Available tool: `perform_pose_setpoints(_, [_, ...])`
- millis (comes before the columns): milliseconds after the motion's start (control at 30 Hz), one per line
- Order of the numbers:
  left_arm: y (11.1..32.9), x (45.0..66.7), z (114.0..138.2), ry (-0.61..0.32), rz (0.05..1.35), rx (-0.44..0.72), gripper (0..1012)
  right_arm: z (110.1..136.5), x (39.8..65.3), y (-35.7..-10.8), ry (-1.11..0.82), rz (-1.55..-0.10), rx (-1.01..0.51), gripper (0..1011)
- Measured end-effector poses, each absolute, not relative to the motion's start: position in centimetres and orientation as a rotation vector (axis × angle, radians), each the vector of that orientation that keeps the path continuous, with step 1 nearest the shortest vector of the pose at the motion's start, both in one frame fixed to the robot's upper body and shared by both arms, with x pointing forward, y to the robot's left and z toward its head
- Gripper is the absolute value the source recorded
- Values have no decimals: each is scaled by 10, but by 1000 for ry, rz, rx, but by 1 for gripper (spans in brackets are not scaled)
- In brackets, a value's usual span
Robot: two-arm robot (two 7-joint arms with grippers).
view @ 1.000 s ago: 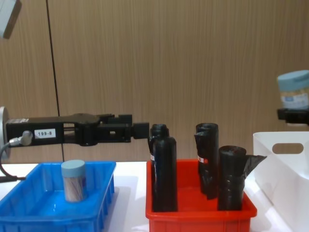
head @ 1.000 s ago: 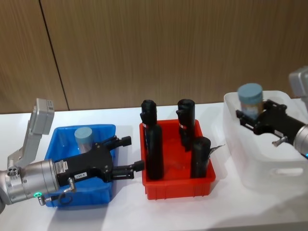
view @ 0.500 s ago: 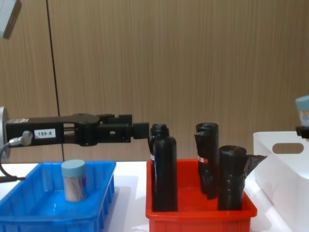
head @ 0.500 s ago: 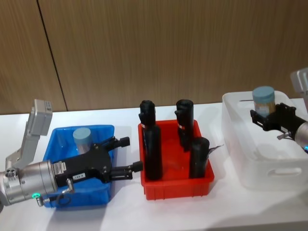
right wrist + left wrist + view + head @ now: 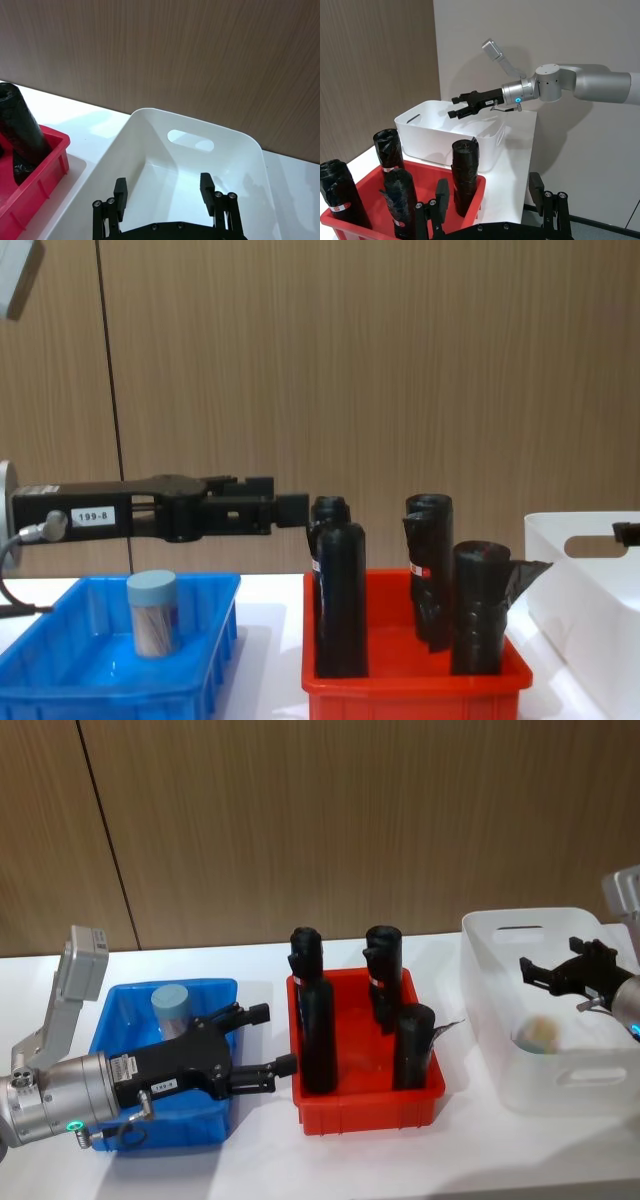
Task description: Pick the cotton swabs from the blue box and place them into the white box.
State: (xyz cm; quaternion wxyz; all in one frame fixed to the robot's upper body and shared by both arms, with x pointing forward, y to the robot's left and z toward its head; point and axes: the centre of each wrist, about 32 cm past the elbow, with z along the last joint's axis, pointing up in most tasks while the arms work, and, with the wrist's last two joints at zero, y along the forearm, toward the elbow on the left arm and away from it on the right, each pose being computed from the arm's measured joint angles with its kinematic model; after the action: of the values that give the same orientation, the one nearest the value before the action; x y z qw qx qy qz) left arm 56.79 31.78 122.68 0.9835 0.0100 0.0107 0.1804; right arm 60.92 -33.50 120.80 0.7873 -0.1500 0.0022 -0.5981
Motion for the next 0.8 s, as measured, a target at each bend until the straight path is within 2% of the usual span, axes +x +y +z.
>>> perform_pose_setpoints(167, [318,568,1227,22,363,20,1004,1208,609,-336,9,-1291,-317,1002])
perform_pose_setpoints(500, [316,567,1226,20,373,23,1004,1206,607,-334,5,-1291,-312,1002])
perform_pose_setpoints(800, [304,562,1223,2,442,45,1004,1199,590,-321,-18,-1281,-280,1002])
